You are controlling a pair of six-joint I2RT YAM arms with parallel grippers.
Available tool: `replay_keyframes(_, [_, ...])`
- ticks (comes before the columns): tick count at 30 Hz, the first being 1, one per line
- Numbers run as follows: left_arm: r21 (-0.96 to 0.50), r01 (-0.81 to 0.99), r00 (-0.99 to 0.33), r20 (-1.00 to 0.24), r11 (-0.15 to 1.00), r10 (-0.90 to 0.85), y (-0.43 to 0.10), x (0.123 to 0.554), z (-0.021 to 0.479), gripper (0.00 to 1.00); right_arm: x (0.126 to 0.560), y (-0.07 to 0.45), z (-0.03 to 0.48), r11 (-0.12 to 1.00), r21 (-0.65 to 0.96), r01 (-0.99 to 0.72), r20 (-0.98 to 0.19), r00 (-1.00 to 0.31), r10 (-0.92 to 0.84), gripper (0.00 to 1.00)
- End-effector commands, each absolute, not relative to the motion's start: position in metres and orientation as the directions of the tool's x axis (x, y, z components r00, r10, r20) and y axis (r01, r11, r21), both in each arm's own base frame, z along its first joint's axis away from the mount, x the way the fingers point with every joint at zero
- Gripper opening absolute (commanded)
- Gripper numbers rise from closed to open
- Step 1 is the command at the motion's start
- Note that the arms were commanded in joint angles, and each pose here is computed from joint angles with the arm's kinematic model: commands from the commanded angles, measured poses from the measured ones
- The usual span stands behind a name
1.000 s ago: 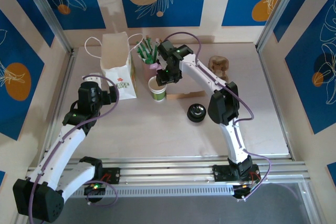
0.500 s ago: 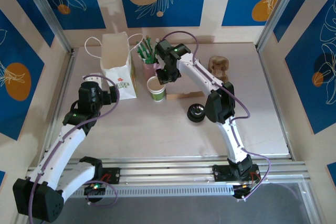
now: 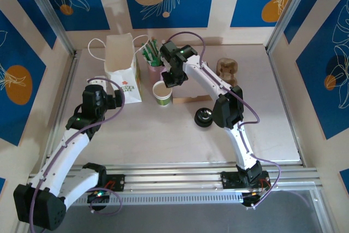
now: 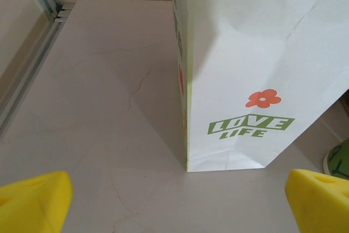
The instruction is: Pack the takeout coffee
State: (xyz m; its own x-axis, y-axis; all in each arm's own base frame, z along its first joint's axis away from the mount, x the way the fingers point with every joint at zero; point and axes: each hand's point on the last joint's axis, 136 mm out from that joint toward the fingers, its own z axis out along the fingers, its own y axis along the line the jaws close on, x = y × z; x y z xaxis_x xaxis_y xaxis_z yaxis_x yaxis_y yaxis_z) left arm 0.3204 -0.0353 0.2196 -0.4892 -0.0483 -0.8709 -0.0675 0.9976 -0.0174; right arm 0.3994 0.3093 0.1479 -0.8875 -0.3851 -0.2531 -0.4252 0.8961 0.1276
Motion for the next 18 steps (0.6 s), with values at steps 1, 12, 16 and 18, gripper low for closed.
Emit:
replay_keyframes(1, [0.009,-0.057,-0.506,-0.863,0.998,-0.021,-0.037,0.319,0.216,1.0,0.395,0.316,0.158,0.888,0.161,-0.432,-0.255,-0.887,-0.385,0.0])
replay_keyframes(12, [0.011,-0.048,-0.514,-0.858,0.999,-0.015,-0.039,0.319,0.214,1.0,0.393,0.318,0.179,0.883,0.277,-0.379,-0.238,-0.917,-0.319,0.0])
replay_keyframes(16, [0.011,-0.042,-0.522,-0.853,0.999,-0.012,-0.041,0.319,0.213,1.0,0.391,0.315,0.172,0.893,0.243,-0.378,-0.211,-0.919,-0.332,0.0])
replay_keyframes(18, [0.013,-0.039,-0.522,-0.853,0.999,-0.01,-0.041,0.319,0.212,1.0,0.393,0.311,0.178,0.898,0.257,-0.358,-0.222,-0.926,-0.306,0.0])
